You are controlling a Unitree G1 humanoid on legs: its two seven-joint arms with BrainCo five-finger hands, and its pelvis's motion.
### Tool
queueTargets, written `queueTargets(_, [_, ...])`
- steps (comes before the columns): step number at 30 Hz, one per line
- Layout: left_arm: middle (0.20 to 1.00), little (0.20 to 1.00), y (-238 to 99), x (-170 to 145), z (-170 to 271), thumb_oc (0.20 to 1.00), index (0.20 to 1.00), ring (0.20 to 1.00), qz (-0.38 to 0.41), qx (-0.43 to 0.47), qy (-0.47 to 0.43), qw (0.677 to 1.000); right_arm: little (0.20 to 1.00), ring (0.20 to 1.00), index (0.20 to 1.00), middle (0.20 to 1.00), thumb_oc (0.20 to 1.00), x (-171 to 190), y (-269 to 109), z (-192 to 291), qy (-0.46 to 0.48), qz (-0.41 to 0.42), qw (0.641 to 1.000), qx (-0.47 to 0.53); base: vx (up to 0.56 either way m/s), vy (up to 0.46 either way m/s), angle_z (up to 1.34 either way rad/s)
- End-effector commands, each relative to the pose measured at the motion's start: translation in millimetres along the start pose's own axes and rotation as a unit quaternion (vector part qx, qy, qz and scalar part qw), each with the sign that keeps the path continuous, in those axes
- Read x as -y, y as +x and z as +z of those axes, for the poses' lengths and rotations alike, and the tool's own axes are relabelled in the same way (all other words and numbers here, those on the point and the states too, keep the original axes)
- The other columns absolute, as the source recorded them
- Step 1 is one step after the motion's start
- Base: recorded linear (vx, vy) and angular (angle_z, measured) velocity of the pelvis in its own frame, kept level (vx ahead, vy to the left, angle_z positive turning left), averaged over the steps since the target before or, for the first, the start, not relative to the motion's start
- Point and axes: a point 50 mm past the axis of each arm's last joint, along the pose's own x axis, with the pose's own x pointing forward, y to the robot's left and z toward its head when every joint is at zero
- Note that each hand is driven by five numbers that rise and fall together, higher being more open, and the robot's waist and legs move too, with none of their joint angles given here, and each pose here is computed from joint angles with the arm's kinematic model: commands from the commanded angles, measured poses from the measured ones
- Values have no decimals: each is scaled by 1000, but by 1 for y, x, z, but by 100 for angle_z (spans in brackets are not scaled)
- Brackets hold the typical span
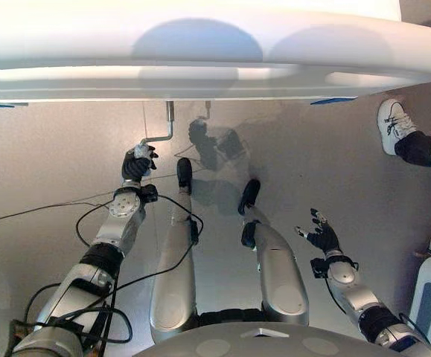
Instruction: Raise the hospital bed
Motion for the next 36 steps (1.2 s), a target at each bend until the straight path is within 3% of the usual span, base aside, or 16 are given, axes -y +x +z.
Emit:
queueTargets(1, [200,200,19,-53,28,200,200,200,106,30,25,994,1000,1000,1000,1000,1000,-7,-8,3,20,12,1000,19,0,0,0])
queueTargets(16, [200,200,53,-76,72,200,200,200,183,10,86,979,1000,1000,1000,1000,1000,-21,-4,34,40,41,994,92,6,-24,-7])
queueTargets(24, [200,200,62,-62,94,200,200,200,179,38,95,978,1000,1000,1000,1000,1000,-23,-8,46,40,52,990,127,3,-45,-12])
queueTargets(36, [200,200,72,-16,132,200,200,200,133,106,113,979,1000,1000,1000,1000,1000,-26,-9,61,22,72,983,166,-7,-70,-17])
